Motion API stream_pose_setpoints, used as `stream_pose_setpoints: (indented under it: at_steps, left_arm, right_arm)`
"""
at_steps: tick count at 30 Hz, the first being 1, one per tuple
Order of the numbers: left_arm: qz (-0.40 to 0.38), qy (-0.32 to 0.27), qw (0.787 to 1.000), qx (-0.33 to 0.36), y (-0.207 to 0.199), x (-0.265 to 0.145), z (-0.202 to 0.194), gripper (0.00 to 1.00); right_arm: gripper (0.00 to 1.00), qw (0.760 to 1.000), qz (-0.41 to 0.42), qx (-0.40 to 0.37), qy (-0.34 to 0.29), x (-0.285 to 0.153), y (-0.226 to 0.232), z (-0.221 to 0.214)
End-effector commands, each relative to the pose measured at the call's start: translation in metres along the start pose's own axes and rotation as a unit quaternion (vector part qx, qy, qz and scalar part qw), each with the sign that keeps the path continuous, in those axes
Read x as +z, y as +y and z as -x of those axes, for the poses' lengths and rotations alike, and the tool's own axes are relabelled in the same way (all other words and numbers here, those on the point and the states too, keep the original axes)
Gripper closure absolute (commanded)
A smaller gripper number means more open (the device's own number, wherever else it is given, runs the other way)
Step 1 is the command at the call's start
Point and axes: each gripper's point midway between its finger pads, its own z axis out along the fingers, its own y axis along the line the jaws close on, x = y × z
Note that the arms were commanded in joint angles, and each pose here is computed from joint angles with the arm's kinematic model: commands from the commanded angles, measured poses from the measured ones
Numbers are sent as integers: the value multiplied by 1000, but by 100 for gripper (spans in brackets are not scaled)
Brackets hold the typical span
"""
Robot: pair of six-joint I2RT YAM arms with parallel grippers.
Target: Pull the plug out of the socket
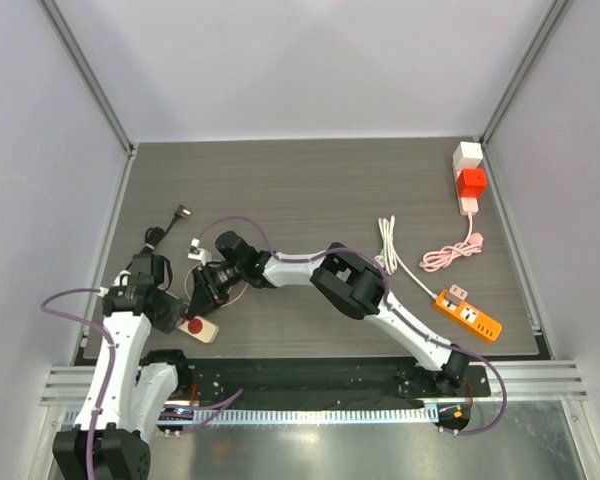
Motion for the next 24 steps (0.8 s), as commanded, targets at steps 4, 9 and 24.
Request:
stream_pose_setpoints:
  at_steps: [4, 9, 24]
  left_arm:
    - [-61, -16, 998, -29, -43, -35, 25, 100]
    - [-114, -9, 993, -17, -67, -41, 27, 100]
    - [-138, -123, 982, 21, -70, -87, 73, 100]
  right_arm:
    - [99, 982, -188, 2, 10, 7, -79, -30]
    - [99, 981, -192, 14, 14, 7, -86, -35]
    - [54, 995, -56, -57, -52, -42, 28, 1]
